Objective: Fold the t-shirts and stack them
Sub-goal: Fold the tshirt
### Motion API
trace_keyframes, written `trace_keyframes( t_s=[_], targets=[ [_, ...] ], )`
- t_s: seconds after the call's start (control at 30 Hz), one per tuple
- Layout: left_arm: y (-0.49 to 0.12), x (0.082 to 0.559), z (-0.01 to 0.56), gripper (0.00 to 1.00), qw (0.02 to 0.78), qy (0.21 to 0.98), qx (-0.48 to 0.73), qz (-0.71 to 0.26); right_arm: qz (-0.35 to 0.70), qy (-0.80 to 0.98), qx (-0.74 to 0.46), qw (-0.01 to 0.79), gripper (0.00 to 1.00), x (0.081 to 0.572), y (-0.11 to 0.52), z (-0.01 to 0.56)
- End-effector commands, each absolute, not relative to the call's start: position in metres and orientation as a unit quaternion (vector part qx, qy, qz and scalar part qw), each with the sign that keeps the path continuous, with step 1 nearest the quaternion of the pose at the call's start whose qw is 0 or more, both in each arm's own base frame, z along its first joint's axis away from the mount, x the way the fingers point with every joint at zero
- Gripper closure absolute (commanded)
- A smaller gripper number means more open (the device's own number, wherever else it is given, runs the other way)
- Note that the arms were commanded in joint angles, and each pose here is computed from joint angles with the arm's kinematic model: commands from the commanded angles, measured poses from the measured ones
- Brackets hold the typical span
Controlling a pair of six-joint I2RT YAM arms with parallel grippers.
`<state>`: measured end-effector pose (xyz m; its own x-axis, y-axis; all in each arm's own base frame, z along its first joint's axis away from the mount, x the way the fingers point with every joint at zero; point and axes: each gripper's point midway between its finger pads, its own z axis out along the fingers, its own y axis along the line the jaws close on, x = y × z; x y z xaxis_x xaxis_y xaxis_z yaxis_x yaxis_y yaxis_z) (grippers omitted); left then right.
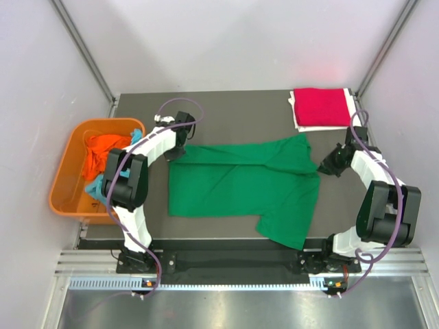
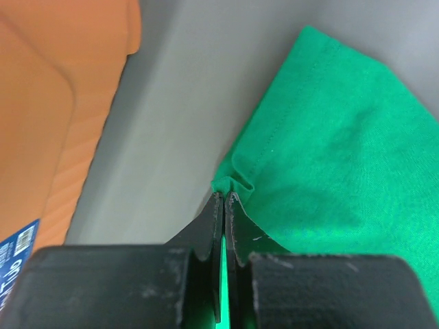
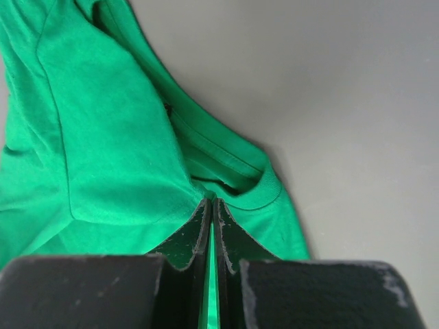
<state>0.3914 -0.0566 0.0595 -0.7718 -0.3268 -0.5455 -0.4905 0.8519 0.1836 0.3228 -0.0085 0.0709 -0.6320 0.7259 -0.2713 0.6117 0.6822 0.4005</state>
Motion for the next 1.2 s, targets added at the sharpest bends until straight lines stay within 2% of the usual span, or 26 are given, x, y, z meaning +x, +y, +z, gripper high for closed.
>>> trace_keyframes(
  t_s=[0.0,0.07,0.1,0.17,0.2,0.23,0.27,0.33,0.5,0.57,0.63,0.77,0.83,0.87,0.97,1.17],
  targets=[
    [-0.044,0.382,0.065,1.00,0.250,0.924,-0.214,0.193,0.125,0.894,0.376,0.207,1.00,0.314,-0.016,0.068],
    [-0.044,0.379,0.065,0.96,0.241,0.927,-0.211,0.194,0.135,0.894,0.372,0.211,1.00,0.316,-0.013,0.068],
    [-0.044,0.379,0.067,0.87,0.242,0.926,-0.213,0.194,0.148,0.894,0.367,0.211,1.00,0.317,-0.008,0.071],
    [-0.045,0.375,0.073,0.80,0.234,0.929,-0.213,0.191,0.161,0.895,0.362,0.206,1.00,0.316,-0.003,0.072],
    [-0.047,0.377,0.081,0.67,0.240,0.929,-0.214,0.185,0.161,0.895,0.362,0.203,1.00,0.315,-0.003,0.073],
    [-0.048,0.378,0.091,0.64,0.251,0.927,-0.216,0.175,0.160,0.897,0.363,0.194,1.00,0.310,-0.002,0.072],
    [-0.051,0.381,0.099,0.53,0.261,0.926,-0.219,0.162,0.159,0.899,0.363,0.187,0.99,0.307,0.000,0.070],
    [-0.061,0.384,0.114,0.50,0.279,0.928,-0.214,0.124,0.138,0.902,0.375,0.163,0.87,0.296,-0.004,0.064],
    [-0.121,0.403,0.122,0.51,0.303,0.943,-0.132,-0.045,0.115,0.907,0.349,0.205,0.72,0.302,-0.010,0.079],
    [-0.145,0.397,0.117,0.51,0.289,0.945,-0.104,-0.109,0.104,0.910,0.331,0.226,0.66,0.304,-0.006,0.089],
    [-0.161,0.402,0.115,0.51,0.289,0.942,-0.082,-0.148,0.114,0.909,0.306,0.258,0.64,0.312,0.002,0.104],
    [-0.160,0.418,0.100,0.52,0.276,0.950,-0.073,-0.127,0.134,0.917,0.229,0.298,0.59,0.334,0.033,0.121],
    [-0.156,0.423,0.081,0.52,0.255,0.958,-0.073,-0.108,0.142,0.918,0.208,0.307,0.56,0.354,0.036,0.126],
    [-0.157,0.430,0.083,0.52,0.259,0.957,-0.074,-0.109,0.137,0.925,0.203,0.292,0.55,0.362,0.035,0.115],
    [-0.152,0.443,0.069,0.52,0.258,0.959,-0.080,-0.091,0.128,0.928,0.158,0.311,0.53,0.403,0.030,0.126],
    [-0.131,0.459,0.048,0.52,0.261,0.960,-0.099,-0.028,0.115,0.935,0.101,0.320,0.56,0.453,0.020,0.116]
  ],
)
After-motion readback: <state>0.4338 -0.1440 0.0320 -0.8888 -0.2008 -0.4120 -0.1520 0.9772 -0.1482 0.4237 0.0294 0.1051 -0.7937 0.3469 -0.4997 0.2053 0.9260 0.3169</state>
